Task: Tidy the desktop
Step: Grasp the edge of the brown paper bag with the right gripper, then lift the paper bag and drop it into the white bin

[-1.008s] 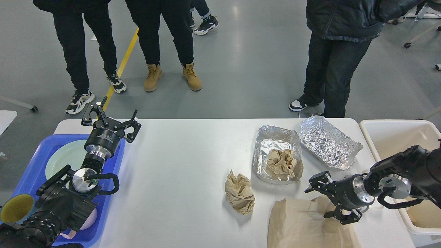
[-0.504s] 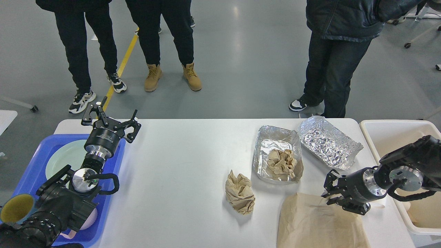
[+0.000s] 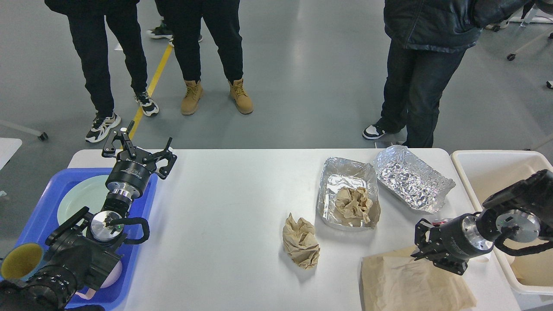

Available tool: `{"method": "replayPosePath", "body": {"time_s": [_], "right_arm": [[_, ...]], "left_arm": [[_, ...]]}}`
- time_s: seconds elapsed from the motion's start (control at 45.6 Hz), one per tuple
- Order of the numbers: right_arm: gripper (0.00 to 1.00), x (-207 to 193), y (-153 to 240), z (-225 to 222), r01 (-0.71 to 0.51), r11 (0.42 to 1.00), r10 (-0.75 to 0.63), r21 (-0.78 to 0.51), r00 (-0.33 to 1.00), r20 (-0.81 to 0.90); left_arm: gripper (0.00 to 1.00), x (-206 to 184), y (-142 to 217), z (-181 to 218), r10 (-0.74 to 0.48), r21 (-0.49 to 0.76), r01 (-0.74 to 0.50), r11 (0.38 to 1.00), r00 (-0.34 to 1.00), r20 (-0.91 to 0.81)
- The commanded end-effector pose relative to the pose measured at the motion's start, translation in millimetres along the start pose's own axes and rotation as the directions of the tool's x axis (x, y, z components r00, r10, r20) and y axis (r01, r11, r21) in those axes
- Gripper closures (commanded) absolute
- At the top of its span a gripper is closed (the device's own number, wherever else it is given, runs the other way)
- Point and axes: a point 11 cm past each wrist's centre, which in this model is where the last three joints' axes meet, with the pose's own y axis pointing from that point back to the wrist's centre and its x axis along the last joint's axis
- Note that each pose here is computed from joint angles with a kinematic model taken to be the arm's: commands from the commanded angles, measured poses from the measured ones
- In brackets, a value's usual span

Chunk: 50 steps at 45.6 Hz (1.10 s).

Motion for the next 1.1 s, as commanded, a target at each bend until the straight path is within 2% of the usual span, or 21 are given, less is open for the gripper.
{"method": "replayPosePath", "body": {"time_s": [0.0,0.219,0.394,0.548,0.723,0.877,0.986,1.074], "right_arm": [[1.00,0.1,30.9,0.7,0.026,1.000,-0.026,-0.012,1.000,-0.009],[1.00,3.9,113.9,-15.9,0.046,0.998,-0.044,0.035,0.997,-0.058],[1.00,8.2,192.4,-49.2,0.026,0.989,-0.012,0.145,0.995,-0.099],[1.00,2.3,274.5,-93.9,-0.025,0.953,0.091,0.301,0.974,-0.207],[1.00,4.1,340.9,-129.2,-0.130,0.890,0.265,0.437,0.928,-0.262],[1.00,16.0,366.1,-139.3,-0.195,0.855,0.350,0.480,0.900,-0.259],[1.00,18.8,364.2,-138.7,-0.206,0.854,0.358,0.478,0.899,-0.252],[1.00,33.1,364.2,-135.3,-0.261,0.842,0.401,0.472,0.888,-0.226]], "left_arm": [[0.04,0.0,0.0,0.0,0.000,0.000,0.000,1.000,1.000,0.000],[0.04,0.0,0.0,0.0,0.000,0.000,0.000,1.000,1.000,0.000],[0.04,0.0,0.0,0.0,0.000,0.000,0.000,1.000,1.000,0.000],[0.04,0.0,0.0,0.0,0.000,0.000,0.000,1.000,1.000,0.000],[0.04,0.0,0.0,0.0,0.000,0.000,0.000,1.000,1.000,0.000],[0.04,0.0,0.0,0.0,0.000,0.000,0.000,1.000,1.000,0.000],[0.04,0.0,0.0,-0.3,0.000,0.001,0.000,1.000,1.000,0.001],[0.04,0.0,0.0,0.0,0.000,0.000,0.000,1.000,1.000,0.000]]}}
